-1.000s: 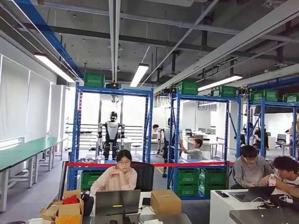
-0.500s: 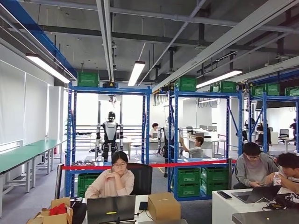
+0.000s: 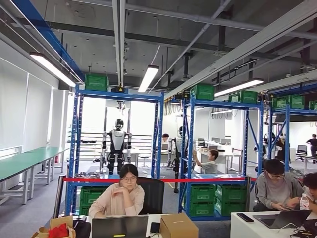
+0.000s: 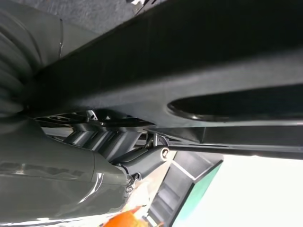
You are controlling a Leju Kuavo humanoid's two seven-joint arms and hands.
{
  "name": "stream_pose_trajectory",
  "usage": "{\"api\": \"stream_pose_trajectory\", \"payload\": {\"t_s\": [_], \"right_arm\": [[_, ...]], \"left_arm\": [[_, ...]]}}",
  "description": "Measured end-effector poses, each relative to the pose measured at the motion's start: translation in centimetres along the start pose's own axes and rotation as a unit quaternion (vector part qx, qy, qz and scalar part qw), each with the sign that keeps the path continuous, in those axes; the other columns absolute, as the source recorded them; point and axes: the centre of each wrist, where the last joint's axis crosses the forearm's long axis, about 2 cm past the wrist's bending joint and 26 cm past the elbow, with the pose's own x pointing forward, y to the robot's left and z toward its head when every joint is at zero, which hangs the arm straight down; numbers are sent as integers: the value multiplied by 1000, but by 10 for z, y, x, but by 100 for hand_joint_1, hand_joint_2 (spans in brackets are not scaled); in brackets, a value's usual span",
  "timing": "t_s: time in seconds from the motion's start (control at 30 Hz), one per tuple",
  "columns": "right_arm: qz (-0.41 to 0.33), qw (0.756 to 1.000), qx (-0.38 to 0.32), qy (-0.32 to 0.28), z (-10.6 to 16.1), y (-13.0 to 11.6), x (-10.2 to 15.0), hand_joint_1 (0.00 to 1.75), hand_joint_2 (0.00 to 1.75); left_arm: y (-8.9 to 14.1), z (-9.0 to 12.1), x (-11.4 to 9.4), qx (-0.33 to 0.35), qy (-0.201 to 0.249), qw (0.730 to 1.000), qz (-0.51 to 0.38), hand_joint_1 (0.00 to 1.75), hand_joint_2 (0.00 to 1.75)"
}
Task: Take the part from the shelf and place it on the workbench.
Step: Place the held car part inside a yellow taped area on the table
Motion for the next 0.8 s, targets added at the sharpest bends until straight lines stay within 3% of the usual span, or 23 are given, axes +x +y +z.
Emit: {"api": "stream_pose_trajectory", "payload": {"t_s": [0.6, 0.8], "right_arm": [[1, 1000, -12, 12, 4, -1, -1, 175, 175], [49, 997, -52, 18, 6, -3, 2, 175, 175]], "left_arm": [[-2, -1, 2, 0, -3, 1000, 1, 0, 175], [-4, -1, 3, 1, -3, 1000, 2, 0, 175]]}}
